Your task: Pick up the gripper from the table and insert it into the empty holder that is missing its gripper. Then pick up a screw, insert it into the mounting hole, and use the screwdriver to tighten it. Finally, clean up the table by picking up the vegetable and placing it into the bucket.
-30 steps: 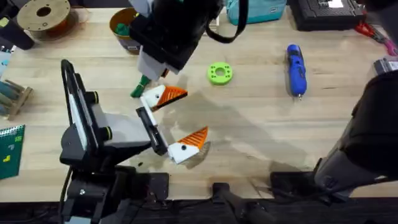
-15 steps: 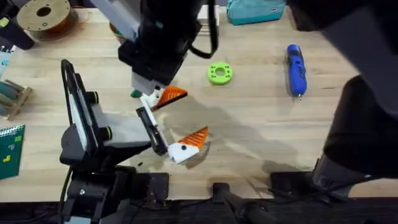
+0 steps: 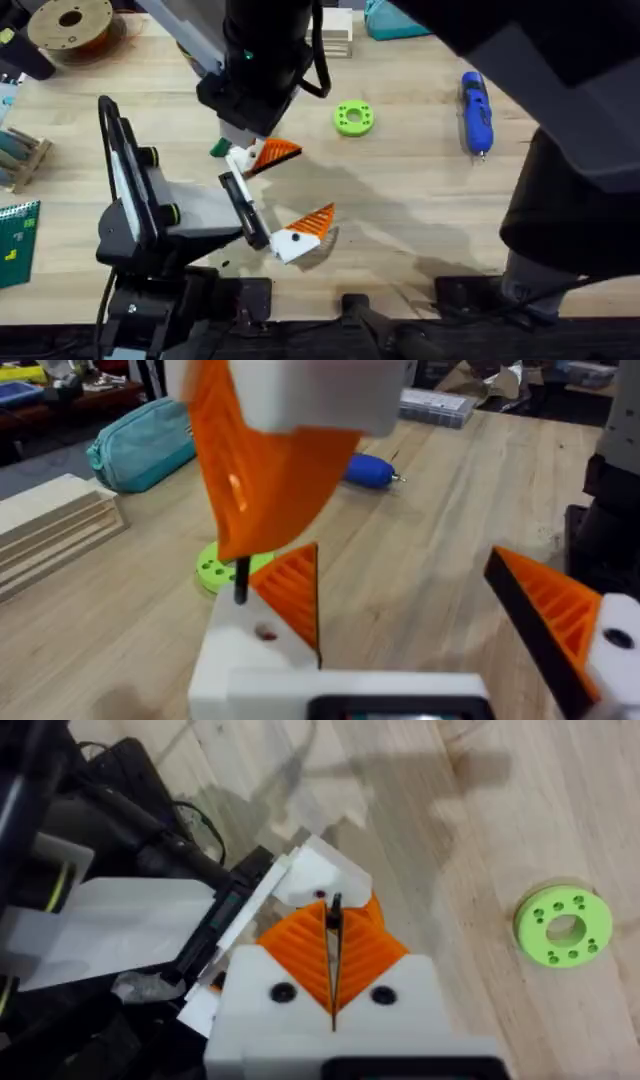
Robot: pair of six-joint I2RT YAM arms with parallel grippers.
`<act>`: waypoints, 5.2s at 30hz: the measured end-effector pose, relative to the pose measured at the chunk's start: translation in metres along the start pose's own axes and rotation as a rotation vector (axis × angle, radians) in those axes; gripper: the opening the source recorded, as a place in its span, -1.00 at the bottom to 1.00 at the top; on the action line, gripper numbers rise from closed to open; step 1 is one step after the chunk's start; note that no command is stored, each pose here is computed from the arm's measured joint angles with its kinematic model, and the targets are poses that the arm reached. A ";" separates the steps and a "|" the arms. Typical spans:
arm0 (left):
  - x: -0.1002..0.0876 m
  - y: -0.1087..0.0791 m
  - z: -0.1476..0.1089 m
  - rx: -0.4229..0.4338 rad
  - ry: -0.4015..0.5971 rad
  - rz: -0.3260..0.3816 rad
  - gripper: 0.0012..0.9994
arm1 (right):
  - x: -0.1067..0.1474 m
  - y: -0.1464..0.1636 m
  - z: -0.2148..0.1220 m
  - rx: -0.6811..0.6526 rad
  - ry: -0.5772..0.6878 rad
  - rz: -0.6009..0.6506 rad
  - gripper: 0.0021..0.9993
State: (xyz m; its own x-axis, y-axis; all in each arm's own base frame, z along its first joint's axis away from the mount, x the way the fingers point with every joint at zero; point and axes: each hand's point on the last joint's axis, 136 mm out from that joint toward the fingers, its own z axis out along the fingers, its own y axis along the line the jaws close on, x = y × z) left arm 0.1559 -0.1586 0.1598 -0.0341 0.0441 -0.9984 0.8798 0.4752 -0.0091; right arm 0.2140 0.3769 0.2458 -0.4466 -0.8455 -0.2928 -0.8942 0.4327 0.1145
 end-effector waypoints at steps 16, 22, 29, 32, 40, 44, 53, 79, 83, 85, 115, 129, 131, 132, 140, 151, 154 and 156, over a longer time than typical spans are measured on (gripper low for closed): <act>0.000 0.000 0.000 0.000 0.000 0.000 0.99 | 0.002 0.003 0.000 -0.013 0.010 0.010 -1.00; 0.000 0.000 0.000 0.000 0.000 0.000 0.99 | 0.003 0.006 0.000 -0.016 0.011 0.004 -1.00; 0.000 0.000 0.000 0.000 0.000 0.000 0.99 | 0.002 0.010 0.001 -0.018 0.012 -0.004 -1.00; 0.000 0.000 0.000 0.000 0.000 0.000 0.99 | 0.002 0.010 0.001 -0.018 0.012 -0.004 -1.00; 0.000 0.000 0.000 0.000 0.000 0.000 0.99 | 0.002 0.010 0.001 -0.018 0.012 -0.004 -1.00; 0.000 0.000 0.000 0.000 0.000 0.000 0.99 | 0.002 0.010 0.001 -0.018 0.012 -0.004 -1.00; 0.000 0.000 0.000 0.000 0.000 0.000 0.99 | 0.003 0.008 0.010 -0.019 0.035 -0.001 -1.00; 0.000 0.000 0.000 0.000 0.000 -0.001 0.99 | 0.007 0.009 0.010 -0.025 0.057 0.003 -1.00; 0.000 0.000 0.000 0.000 0.000 -0.001 0.99 | 0.002 0.010 0.005 -0.023 0.033 -0.001 -1.00; 0.000 0.000 0.000 0.000 0.000 -0.001 0.99 | 0.002 0.010 0.005 -0.023 0.031 -0.001 -1.00; 0.000 0.000 0.000 0.000 0.000 -0.001 0.99 | 0.006 0.010 0.005 -0.024 0.050 0.006 -1.00; 0.000 0.000 0.000 -0.001 0.001 -0.010 0.99 | 0.007 0.009 0.017 -0.028 0.081 0.011 -1.00; 0.000 0.000 0.000 -0.001 0.001 -0.010 0.99 | 0.007 0.009 0.017 -0.028 0.081 0.011 -1.00; 0.000 0.000 0.000 -0.001 0.001 -0.010 0.99 | 0.007 0.009 0.017 -0.028 0.081 0.011 -1.00; 0.000 0.000 0.000 0.000 0.000 -0.008 0.99 | 0.010 0.010 0.017 -0.028 0.091 0.014 -1.00; 0.000 0.000 0.000 0.000 0.000 -0.008 0.99 | 0.010 0.010 0.017 -0.027 0.091 0.021 -1.00; 0.000 0.000 0.000 0.000 0.000 -0.008 0.99 | 0.010 0.010 0.017 -0.027 0.091 0.024 -1.00; 0.000 0.000 0.000 0.000 0.000 -0.008 0.99 | 0.010 0.010 0.017 -0.027 0.091 0.026 -1.00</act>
State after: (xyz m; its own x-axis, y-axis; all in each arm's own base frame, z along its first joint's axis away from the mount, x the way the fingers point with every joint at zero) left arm 0.1559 -0.1585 0.1598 -0.0412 0.0405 -0.9983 0.8794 0.4759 -0.0170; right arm 0.2017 0.3781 0.2283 -0.4696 -0.8594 -0.2020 -0.8822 0.4476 0.1466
